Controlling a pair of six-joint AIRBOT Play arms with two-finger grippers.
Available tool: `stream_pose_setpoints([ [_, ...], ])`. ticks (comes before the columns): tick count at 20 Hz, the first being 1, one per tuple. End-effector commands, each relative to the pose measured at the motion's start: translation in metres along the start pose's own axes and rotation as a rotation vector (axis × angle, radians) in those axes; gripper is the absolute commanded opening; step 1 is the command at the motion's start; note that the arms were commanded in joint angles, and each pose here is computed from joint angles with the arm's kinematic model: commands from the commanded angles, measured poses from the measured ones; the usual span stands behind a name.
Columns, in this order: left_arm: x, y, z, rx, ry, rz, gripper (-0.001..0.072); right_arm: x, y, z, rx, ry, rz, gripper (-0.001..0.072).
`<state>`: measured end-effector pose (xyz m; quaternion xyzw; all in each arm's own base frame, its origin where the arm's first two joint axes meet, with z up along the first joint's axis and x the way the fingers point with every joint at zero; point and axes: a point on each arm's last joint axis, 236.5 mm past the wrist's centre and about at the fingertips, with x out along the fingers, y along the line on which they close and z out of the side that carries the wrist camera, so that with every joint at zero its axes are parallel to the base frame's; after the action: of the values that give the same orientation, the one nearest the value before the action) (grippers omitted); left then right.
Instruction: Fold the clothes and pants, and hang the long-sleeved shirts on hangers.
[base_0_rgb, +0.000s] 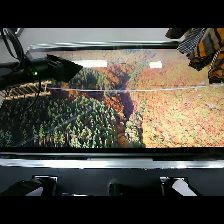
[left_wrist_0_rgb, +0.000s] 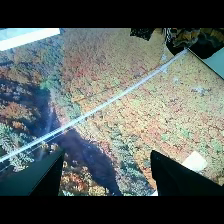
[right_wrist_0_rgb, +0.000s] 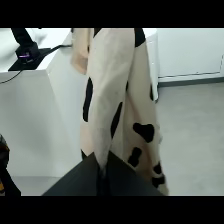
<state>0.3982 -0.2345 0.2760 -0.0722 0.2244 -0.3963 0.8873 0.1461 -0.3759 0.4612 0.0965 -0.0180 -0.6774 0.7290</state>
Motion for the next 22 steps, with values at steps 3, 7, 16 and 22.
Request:
stream_pose_setpoints([
  [3, 0.007, -0.008, -0.004, 0.003, 0.013, -0.021, 0.0615, 0.008, 0.006, -0.011, -0.005, 0.04, 0.03, 0.0016],
  [7, 0.008, -0.012, -0.005, 0.006, 0.015, -0.028, 0.0615, 0.0, 0.005, -0.02, 0.015, 0.095, 0.045, 0.0367],
  [16, 0.001, -0.009, 0.0, -0.026, -0.001, -0.016, 0.0615, -0.107, -0.04, 0.076, 0.153, -0.168, 0.15, 0.0525],
  [22, -0.018, 0.021, 0.012, -0.142, -0.044, 0.056, 0.0615, -0.203, 0.073, 0.106, 0.256, -0.22, 0.811, 0.0477],
])
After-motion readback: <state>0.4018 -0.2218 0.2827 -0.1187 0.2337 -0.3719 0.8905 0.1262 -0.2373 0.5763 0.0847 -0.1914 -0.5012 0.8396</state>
